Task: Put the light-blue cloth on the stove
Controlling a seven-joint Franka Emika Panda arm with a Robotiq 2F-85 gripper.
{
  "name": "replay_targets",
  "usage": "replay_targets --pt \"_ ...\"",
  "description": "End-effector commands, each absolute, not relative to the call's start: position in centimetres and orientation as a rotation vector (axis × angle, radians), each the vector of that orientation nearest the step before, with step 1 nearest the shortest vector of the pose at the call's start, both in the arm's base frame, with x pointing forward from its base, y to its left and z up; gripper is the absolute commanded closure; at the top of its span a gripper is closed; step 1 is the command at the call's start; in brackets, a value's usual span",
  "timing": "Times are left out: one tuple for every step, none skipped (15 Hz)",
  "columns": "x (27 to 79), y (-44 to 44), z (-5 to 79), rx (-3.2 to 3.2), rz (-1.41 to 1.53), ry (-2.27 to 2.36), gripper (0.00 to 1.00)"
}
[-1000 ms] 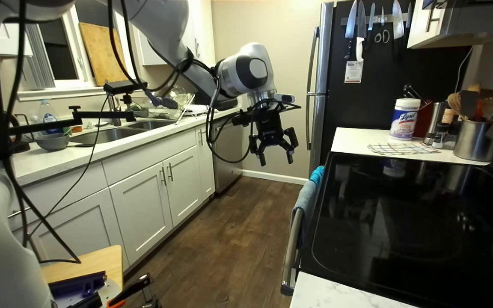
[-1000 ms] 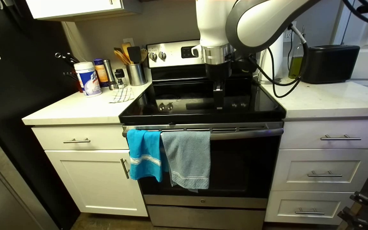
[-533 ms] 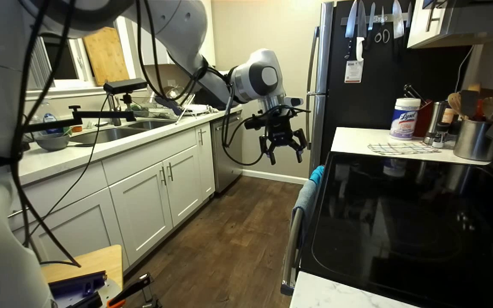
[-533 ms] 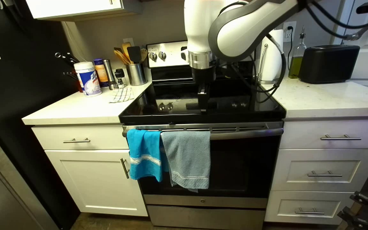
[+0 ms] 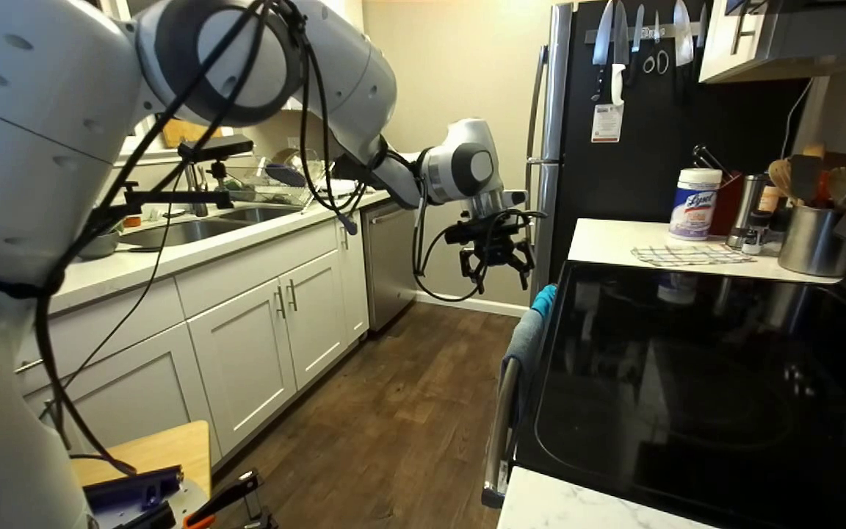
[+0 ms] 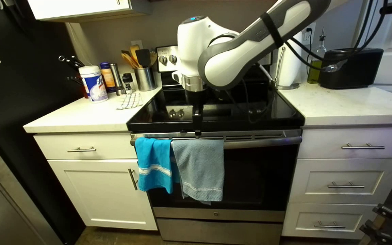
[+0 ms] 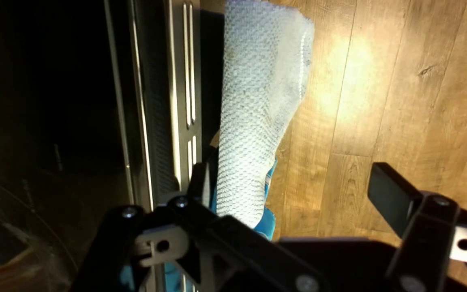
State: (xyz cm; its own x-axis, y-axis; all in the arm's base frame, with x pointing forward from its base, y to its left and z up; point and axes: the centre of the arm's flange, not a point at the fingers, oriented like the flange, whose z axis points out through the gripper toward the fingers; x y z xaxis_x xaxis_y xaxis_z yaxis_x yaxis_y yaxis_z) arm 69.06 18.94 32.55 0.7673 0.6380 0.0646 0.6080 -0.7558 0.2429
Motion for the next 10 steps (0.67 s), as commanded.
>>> replay_targets --pt "71.1 19.3 30.2 2.746 0.204 1.066 0.00" --pt "71.3 19.3 29.6 2.748 0.197 1.068 0.00" --pt "71.5 19.2 28.9 2.749 0.190 1.072 0.00" --pt "71.6 19.1 28.3 2.752 0.188 1.076 0.00" --pt "71.7 19.1 27.7 2.750 0.188 1.079 0.00" --pt "71.9 19.1 27.2 2.751 0.185 1.081 0.00" --pt "72.0 19.1 26.7 2.751 0.176 1.081 0.00" --pt "72.1 19.1 26.3 2.756 0.173 1.082 0.00" --pt "72.1 19.1 25.8 2.758 0.162 1.079 0.00" --pt "72.5 19.1 25.6 2.761 0.154 1.075 0.00"
